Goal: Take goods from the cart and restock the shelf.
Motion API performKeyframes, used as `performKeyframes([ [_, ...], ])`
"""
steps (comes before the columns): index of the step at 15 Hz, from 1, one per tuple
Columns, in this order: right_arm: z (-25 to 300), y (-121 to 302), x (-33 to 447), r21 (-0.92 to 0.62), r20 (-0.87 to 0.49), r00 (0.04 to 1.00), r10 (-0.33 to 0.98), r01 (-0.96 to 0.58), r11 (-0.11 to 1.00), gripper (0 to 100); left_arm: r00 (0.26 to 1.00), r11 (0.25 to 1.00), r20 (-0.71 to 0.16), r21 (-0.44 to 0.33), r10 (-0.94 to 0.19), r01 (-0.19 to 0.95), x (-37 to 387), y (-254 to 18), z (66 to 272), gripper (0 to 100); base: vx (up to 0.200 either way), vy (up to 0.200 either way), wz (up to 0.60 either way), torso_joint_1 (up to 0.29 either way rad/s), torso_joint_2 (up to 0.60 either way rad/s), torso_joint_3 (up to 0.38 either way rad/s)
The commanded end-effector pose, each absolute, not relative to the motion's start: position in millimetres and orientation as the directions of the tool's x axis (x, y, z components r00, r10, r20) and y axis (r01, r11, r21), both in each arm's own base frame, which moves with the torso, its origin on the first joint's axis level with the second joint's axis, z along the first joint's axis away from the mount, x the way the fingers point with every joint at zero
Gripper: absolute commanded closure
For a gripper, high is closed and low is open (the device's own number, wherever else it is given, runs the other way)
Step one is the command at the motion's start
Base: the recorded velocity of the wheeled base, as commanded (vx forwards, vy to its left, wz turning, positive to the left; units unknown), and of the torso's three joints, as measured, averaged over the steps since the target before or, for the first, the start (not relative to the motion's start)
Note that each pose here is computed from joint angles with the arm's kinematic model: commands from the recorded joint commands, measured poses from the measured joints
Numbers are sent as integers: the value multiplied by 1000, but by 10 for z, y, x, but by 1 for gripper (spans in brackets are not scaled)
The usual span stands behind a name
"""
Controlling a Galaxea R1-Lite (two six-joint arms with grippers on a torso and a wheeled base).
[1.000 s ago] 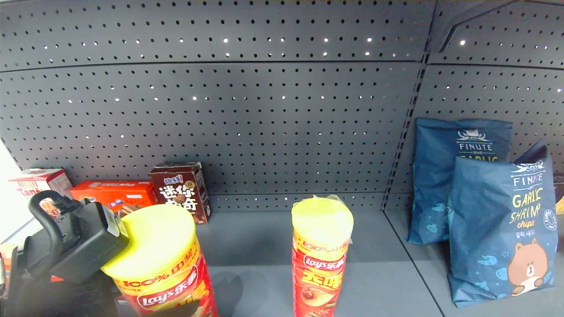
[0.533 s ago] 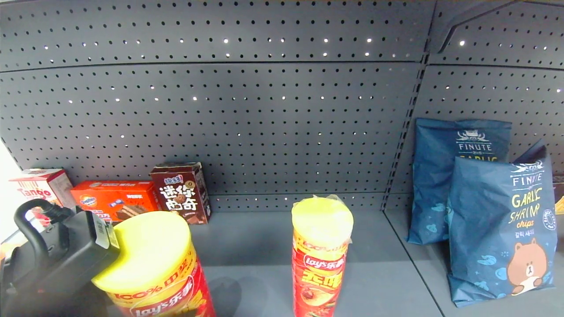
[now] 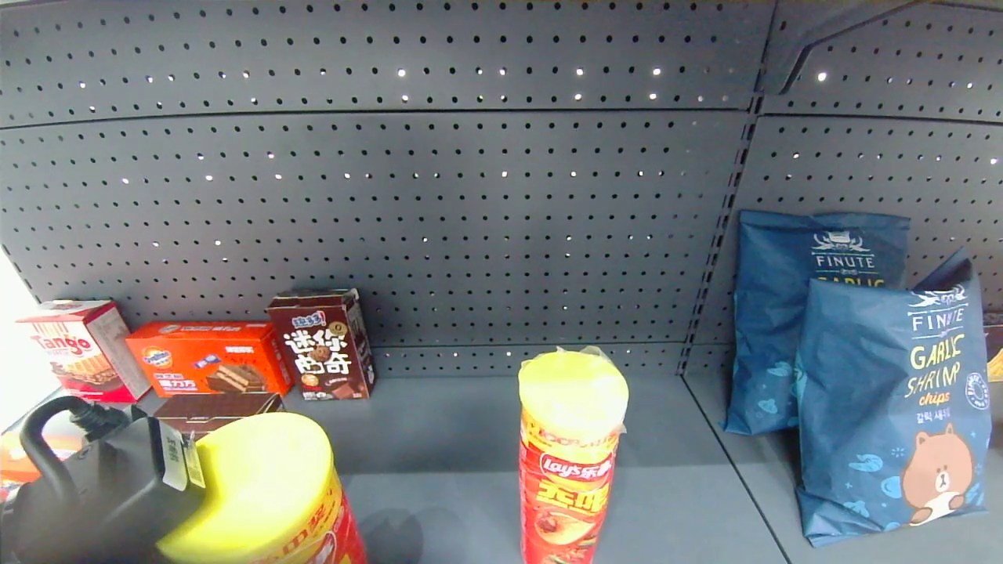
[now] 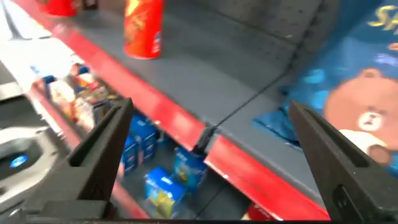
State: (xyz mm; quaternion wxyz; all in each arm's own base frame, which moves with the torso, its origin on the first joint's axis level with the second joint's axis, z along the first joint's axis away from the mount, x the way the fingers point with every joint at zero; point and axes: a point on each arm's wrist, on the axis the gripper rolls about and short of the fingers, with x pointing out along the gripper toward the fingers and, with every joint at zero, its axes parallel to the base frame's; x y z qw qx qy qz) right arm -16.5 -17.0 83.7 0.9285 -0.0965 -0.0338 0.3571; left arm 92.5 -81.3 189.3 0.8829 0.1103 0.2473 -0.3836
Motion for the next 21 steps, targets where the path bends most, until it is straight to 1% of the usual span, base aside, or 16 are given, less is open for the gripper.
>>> performKeyframes([
  [1,856,-93,-96,-195,-141,718,682,-695,692,0,583,679,-518,5,-626,734,922,-814,1900,100,0,0,0,0,0,0],
  [3,868,-17,-16,-202,-265,821,506,-561,803,0,582,679,-521,5,-625,734,920,-813,1891,100,0,0,0,0,0,0],
  [5,868,-3,11,-205,-300,909,288,-357,912,0,586,682,-516,7,-625,732,910,-801,1896,100,0,0,0,0,0,0],
  [7,868,-8,-18,-206,-270,962,48,-106,973,0,593,684,-506,8,-626,730,897,-785,1909,100,0,0,0,0,0,0],
  [8,866,-1,-67,-207,-216,970,-108,63,976,0,592,683,-505,8,-628,731,896,-787,1913,100,0,0,0,0,0,0],
  [9,860,14,-107,-205,-171,965,-200,164,965,0,591,681,-503,8,-631,733,895,-791,1922,100,0,0,0,0,0,0],
  [10,852,29,-158,-205,-110,966,-233,207,957,0,587,676,-502,9,-634,737,891,-796,1922,100,0,0,0,0,0,0],
  [11,853,31,-162,-200,-98,969,-229,206,958,0,584,671,-502,9,-638,741,889,-804,1922,100,0,0,0,0,0,0],
  [12,867,28,-153,-193,-54,972,-231,217,957,0,571,659,-506,8,-646,752,870,-815,1909,100,0,0,0,0,0,0],
  [13,857,30,-145,-164,-44,975,-217,208,964,0,569,657,-506,8,-648,754,867,-818,1909,100,0,0,0,0,0,0],
  [15,852,50,-146,-63,-60,989,-133,129,990,0,568,654,-505,7,-650,756,866,-820,1913,100,0,0,0,0,0,0],
  [16,854,72,-159,-4,-92,995,-47,46,999,0,567,653,-505,7,-651,757,865,-821,1913,100,0,0,0,0,0,0],
  [18,852,75,-159,-11,-94,995,-37,37,999,0,565,652,-506,7,-651,758,863,-822,1909,100,0,0,0,0,0,0],
  [21,857,67,-160,-14,-97,992,-77,76,997,0,578,661,-496,12,-648,751,883,-830,1953,100,0,0,0,0,0,0],
])
